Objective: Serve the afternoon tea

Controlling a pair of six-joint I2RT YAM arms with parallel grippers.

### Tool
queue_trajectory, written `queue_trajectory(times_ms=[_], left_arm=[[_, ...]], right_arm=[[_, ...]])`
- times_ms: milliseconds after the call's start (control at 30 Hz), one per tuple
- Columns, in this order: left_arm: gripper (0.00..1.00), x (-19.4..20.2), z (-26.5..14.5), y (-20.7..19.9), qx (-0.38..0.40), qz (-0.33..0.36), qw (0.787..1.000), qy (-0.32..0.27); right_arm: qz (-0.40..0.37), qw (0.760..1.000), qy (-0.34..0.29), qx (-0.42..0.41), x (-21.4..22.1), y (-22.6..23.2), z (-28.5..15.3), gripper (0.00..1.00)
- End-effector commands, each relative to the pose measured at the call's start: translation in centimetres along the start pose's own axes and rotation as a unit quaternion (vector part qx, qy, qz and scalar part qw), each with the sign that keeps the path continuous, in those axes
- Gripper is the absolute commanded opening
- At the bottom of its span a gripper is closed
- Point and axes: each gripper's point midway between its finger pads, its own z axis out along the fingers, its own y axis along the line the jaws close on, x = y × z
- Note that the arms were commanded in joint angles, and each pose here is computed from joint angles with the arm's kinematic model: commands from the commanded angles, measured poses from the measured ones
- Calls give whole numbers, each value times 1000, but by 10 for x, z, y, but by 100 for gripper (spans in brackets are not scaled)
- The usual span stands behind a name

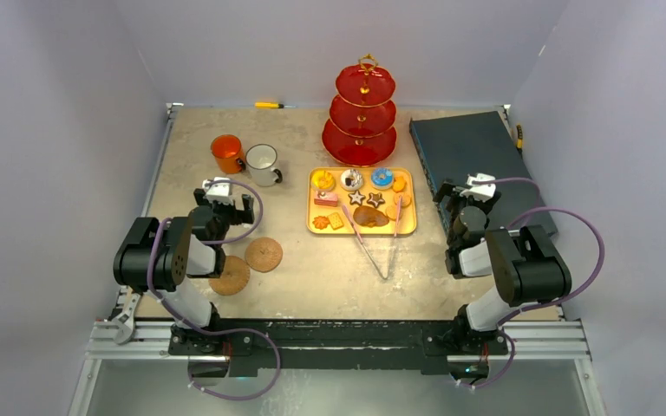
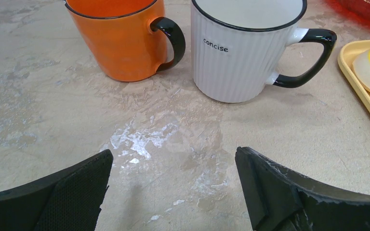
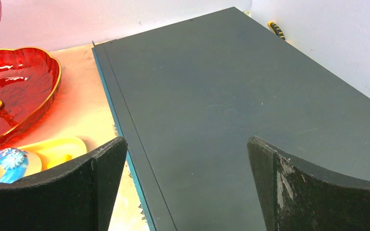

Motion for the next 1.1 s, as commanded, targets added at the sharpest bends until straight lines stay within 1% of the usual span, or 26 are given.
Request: queue_trajectory(times_ms=[0,233,333,367,433,500,533,600,633,700,767,833,867,900,933,967,1000,1033,1067], left_arm=[[99,-20,6,0,0,9,999,-32],[99,-19,7,1,0,9,1000,-29],[99,-23,6,6,-8,4,999,-34],[100,-22,7,10,-16,-4,1000,-24],[99,-31,10,11,-11,-9,999,-28],[99,-39,18,22,-25,-29,999,1],[99,-51,23,27,-27,-34,999,10],[99,-67,30,29,-9,-35,998,41],[99,-76,31,29,-1,-32,998,52],[99,-98,32,29,7,-25,998,61],[99,-121,29,29,10,-20,998,60],[99,-142,26,30,8,-19,997,70],[99,-150,25,31,7,-20,997,75],[99,-155,23,31,7,-23,996,85],[99,-159,22,30,9,-26,995,98],[99,-158,20,29,13,-30,993,115],[98,-160,18,27,19,-34,991,128],[97,-159,17,21,35,-39,989,141],[96,-158,15,15,49,-43,987,149]], right_arm=[[3,1000,-27,-5,-14,2,2,98],[2,1000,-27,-4,-15,2,3,98],[7,1000,-15,-10,-9,4,2,98],[11,999,-33,18,-18,-6,2,98],[12,999,-34,21,-20,-7,0,98],[10,999,-49,11,-28,-5,-5,98],[6,998,-59,8,-33,-5,-8,98],[16,997,-50,58,-44,-12,-5,98],[17,996,-34,75,-48,-14,0,98],[75,993,-4,92,-63,-8,9,98],[155,984,-8,93,-95,-1,13,98],[196,976,-4,93,-109,5,15,98],[252,961,0,110,-110,4,16,98],[290,954,23,76,-112,14,18,98],[297,954,36,10,-120,32,16,98],[282,958,30,-35,-133,45,13,98],[264,960,44,-77,-136,65,6,98],[233,966,56,-97,-137,81,0,98],[198,972,81,-100,-130,98,-9,98]])
